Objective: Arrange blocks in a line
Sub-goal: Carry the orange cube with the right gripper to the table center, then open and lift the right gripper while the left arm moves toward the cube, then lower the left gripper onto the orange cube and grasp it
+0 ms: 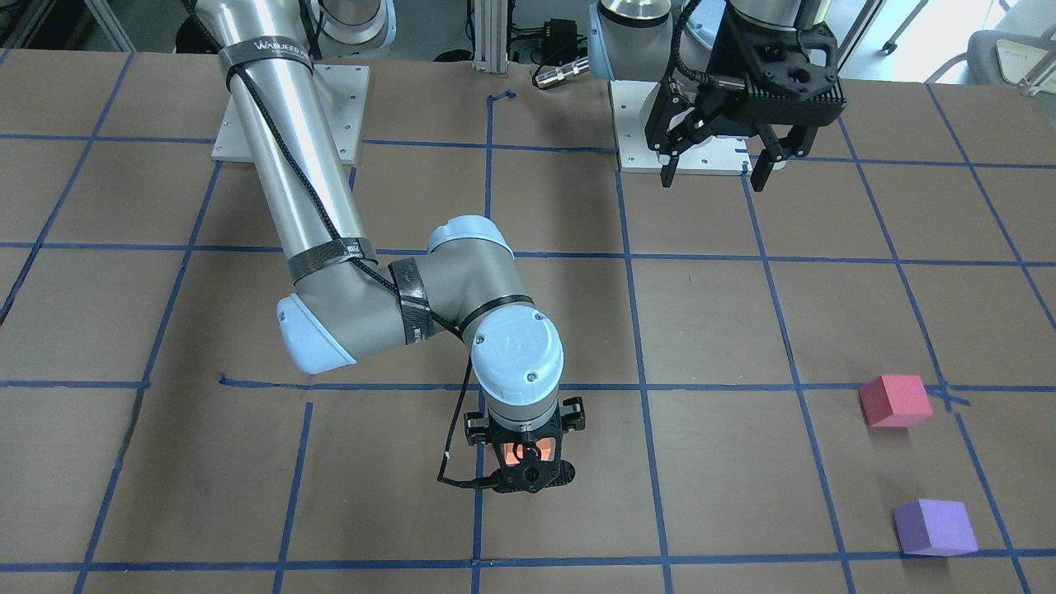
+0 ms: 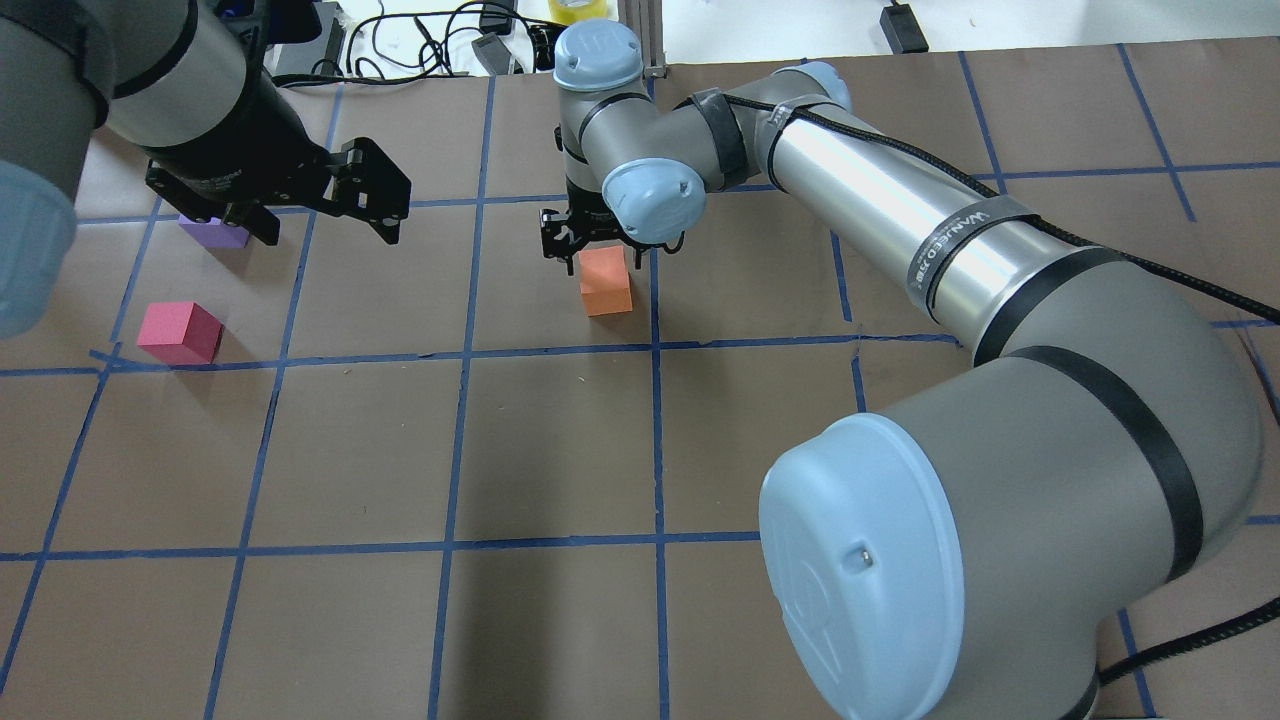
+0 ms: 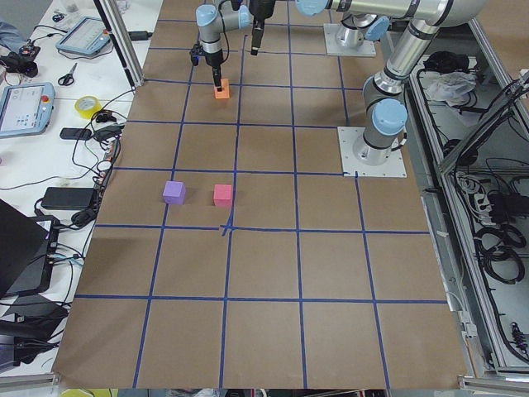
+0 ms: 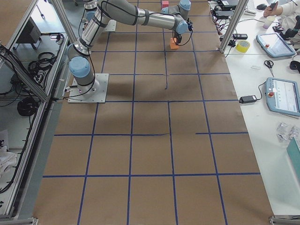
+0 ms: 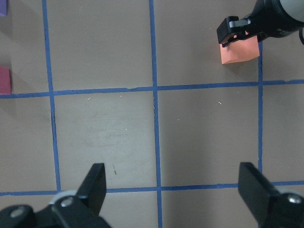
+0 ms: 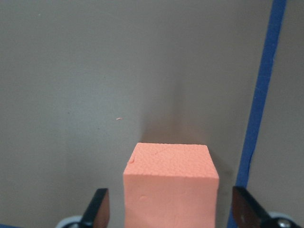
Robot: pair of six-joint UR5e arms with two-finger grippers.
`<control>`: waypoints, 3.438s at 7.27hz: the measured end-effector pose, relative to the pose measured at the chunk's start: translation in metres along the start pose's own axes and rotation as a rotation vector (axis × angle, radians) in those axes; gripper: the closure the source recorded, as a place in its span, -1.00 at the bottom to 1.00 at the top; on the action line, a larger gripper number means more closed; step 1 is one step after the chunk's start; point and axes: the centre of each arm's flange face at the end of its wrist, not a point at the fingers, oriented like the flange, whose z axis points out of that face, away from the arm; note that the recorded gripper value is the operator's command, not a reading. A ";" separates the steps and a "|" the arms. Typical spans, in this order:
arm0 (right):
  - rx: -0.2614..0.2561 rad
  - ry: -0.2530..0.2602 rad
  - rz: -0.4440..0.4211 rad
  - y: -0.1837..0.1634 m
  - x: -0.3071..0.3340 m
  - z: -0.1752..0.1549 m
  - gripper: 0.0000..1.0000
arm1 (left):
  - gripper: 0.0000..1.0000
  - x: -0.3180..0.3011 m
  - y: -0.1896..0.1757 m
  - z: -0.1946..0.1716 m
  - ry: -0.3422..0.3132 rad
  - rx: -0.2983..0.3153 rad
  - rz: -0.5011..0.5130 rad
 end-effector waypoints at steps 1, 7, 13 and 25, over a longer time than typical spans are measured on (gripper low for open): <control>0.013 -0.003 0.003 0.001 0.002 -0.014 -1.00 | -1.00 0.000 0.000 0.000 0.000 0.000 0.000; 0.050 0.049 0.048 0.026 0.167 -0.184 -1.00 | -1.00 0.004 -0.004 0.010 0.009 -0.015 -0.003; 0.024 0.124 0.049 0.221 0.223 -0.244 -1.00 | -1.00 0.017 -0.102 0.190 0.032 -0.070 -0.007; -0.029 0.149 0.046 0.234 0.223 -0.241 -1.00 | -1.00 0.154 -0.127 0.346 0.051 -0.132 -0.047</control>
